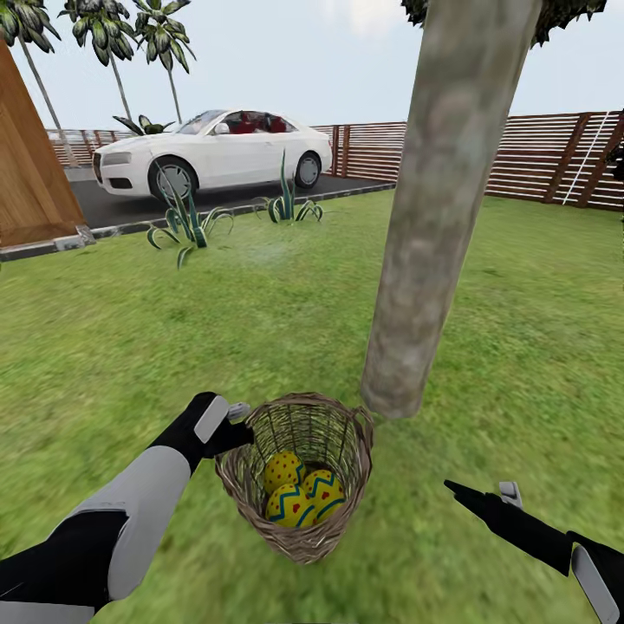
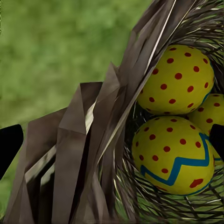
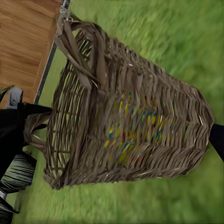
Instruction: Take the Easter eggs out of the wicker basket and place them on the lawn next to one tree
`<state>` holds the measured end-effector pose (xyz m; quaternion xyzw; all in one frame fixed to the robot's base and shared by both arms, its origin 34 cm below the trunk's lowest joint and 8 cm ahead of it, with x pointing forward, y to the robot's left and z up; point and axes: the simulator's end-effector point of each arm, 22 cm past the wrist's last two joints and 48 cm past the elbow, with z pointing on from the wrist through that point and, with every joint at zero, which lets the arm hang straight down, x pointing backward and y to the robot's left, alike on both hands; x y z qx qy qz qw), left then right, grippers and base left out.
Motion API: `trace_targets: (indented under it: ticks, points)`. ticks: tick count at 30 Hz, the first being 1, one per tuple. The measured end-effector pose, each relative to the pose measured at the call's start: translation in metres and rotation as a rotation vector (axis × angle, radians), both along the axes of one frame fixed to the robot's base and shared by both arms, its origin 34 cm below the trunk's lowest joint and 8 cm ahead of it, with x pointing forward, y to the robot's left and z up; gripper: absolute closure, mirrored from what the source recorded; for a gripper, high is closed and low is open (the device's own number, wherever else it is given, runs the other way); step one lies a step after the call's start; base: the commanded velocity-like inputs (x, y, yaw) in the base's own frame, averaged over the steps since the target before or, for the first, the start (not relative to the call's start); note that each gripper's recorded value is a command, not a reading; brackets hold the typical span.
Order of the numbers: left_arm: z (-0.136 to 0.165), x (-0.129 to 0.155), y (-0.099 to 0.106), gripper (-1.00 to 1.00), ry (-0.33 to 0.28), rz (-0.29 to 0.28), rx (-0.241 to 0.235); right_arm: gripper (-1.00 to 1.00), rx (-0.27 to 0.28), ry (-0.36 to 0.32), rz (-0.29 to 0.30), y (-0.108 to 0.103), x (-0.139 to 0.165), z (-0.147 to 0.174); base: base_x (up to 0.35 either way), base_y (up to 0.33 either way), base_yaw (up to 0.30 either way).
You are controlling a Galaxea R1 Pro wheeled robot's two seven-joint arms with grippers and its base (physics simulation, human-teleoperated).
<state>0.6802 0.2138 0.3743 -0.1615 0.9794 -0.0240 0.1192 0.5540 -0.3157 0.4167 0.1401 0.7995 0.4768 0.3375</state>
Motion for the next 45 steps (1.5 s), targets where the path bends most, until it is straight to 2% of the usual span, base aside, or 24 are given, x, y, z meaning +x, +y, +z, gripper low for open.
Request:
trace_targets:
  ticks: [2,3,14,18,30,32,33,35,36,39,41,42,45]
  points:
    - [-0.001,-0.005,-0.001,-1.00,0.013,-0.002,0.001,-1.00,0.000,-0.008,0.000,0.000,0.001,0.004,0.000,0.000,0.000]
    - [0.001,-0.005,-0.002,-1.00,0.009,0.005,-0.010,-1.00,-0.001,-0.011,0.000,0.000,0.001,0.006,0.000,0.000,0.000]
    - [0.029,0.000,-0.001,-1.00,-0.036,0.005,-0.009,-1.00,-0.002,-0.056,-0.001,0.000,0.004,0.028,0.000,0.000,0.000]
    - [0.040,0.006,0.015,-1.00,-0.044,0.024,0.002,-1.00,-0.001,-0.055,-0.001,0.000,0.007,0.037,0.000,0.000,0.000]
    - [0.068,0.015,0.017,-1.00,-0.049,0.036,-0.009,-1.00,0.000,-0.055,-0.001,0.001,0.014,0.063,0.000,0.000,0.000]
    - [0.073,0.017,0.014,-1.00,-0.056,0.033,-0.027,-1.00,0.000,-0.055,-0.001,0.001,0.015,0.068,0.000,0.000,0.000]
    - [0.076,0.019,0.014,-1.00,-0.062,0.031,-0.041,-1.00,0.000,-0.055,-0.001,0.001,0.016,0.070,0.000,0.000,0.000]
    - [0.081,0.025,0.011,-1.00,-0.084,0.024,-0.100,-1.00,0.000,-0.055,-0.001,0.000,0.017,0.075,0.000,0.000,0.000]
    - [0.086,0.029,0.007,-1.00,-0.105,0.016,-0.151,-1.00,0.000,-0.055,-0.001,0.000,0.017,0.077,0.000,0.000,0.000]
    - [0.100,0.040,0.002,-1.00,-0.154,0.001,-0.258,-1.00,0.000,-0.055,-0.001,0.001,0.019,0.083,0.000,0.000,0.000]
    - [0.116,0.048,-0.007,-1.00,-0.201,-0.015,-0.368,-1.00,0.000,-0.055,-0.001,0.001,0.020,0.088,0.000,0.000,0.000]
    - [0.120,0.050,-0.010,-1.00,-0.208,-0.018,-0.389,-1.00,0.000,-0.055,-0.001,0.001,0.021,0.090,0.000,0.000,0.000]
    - [0.137,0.052,-0.025,-1.00,-0.240,-0.039,-0.517,-1.00,0.000,-0.055,-0.001,0.001,0.022,0.097,0.000,0.000,0.000]
